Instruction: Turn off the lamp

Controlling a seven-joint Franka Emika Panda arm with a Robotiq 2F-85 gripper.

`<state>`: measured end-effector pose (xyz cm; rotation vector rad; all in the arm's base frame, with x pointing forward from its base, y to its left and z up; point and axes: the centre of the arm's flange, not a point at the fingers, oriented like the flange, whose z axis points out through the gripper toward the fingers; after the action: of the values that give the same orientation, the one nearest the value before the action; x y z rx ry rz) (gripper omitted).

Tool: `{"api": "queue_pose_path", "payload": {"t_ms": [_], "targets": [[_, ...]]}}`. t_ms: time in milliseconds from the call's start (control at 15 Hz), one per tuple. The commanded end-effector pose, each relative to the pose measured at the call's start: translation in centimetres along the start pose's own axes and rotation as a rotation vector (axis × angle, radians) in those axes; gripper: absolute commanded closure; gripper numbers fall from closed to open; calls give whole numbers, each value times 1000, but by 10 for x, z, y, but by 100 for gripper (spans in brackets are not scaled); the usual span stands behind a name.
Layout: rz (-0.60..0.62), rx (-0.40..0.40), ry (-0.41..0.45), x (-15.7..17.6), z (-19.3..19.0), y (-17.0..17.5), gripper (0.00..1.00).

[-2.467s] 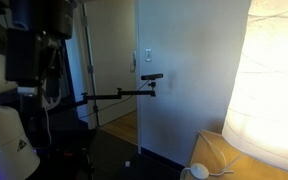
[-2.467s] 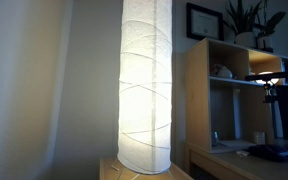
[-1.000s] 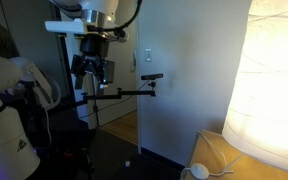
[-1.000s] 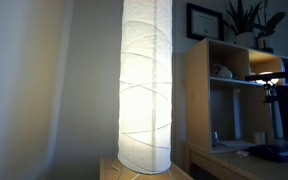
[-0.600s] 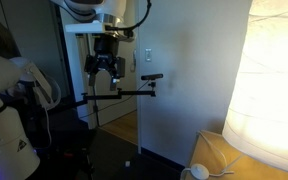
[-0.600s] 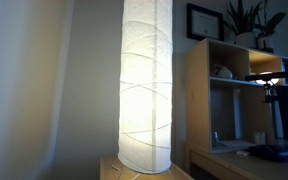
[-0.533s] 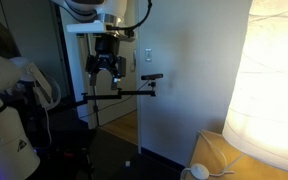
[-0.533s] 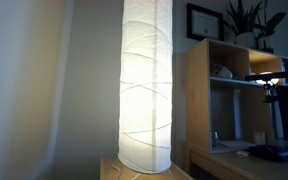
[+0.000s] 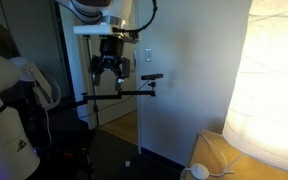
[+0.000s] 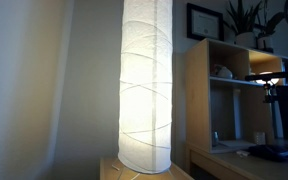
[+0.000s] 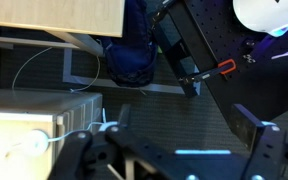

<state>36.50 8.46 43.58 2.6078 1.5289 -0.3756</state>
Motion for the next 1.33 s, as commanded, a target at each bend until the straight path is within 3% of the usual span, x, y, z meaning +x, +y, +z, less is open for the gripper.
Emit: {"api": "queue_pose_path", "payload": {"t_ms": [0,800,1267], "targets": [[-2,12,-12,-3,5,-1,0],[-15,-10,-28,57,43,39,0],[-42,61,-58,93,66,71,0]]}}
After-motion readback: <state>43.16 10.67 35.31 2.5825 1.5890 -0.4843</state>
